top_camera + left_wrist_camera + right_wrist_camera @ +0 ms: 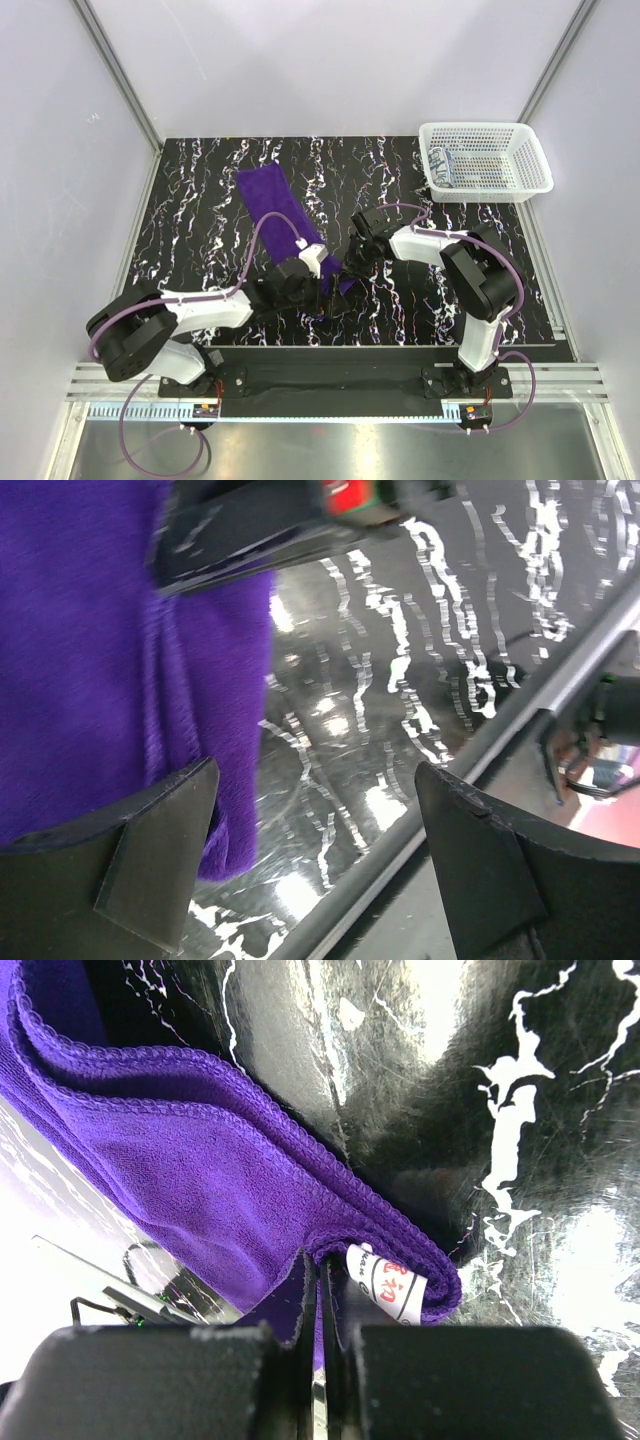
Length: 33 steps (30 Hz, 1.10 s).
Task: Roll the towels
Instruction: Roll the towel
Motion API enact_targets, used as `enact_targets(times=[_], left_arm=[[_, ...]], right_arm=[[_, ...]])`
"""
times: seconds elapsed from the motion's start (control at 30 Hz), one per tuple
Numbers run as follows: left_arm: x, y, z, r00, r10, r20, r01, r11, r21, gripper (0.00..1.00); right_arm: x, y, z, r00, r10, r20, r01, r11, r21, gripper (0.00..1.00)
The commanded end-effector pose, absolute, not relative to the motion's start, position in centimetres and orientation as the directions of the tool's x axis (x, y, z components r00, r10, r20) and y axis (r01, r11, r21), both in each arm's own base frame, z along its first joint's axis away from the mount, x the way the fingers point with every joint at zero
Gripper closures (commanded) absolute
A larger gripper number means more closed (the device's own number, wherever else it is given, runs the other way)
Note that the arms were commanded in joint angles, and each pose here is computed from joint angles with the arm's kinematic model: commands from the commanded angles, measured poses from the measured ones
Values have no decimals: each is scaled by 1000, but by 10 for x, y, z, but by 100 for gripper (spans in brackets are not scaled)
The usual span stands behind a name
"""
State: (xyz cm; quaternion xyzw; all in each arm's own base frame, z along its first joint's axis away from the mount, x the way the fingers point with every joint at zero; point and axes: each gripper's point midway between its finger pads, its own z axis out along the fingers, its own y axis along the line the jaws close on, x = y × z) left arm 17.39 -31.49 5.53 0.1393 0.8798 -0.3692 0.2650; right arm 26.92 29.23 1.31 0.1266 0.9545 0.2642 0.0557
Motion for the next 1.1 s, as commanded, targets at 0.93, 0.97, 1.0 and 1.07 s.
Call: enact_targets(times=[0.93,0.97,1.0,1.07], left_arm=[[181,-318,35,-842,32,-539,409,688,-599,20],[179,-321,38,-854,16,-521,393,677,-622,21],[178,-325,42,-857,7,-516,391,660,-641,22],[176,-327,45,-872,-14,-489,364,650,-667,25]], right_arm=[[230,197,94,-889,364,-277,267,905,330,13],[221,193,89,-890,372,-263,278,901,334,14],[221,196,100,-873,400,-279,276,877,394,14],[202,195,85,-883,412,-224,291,857,426,16]])
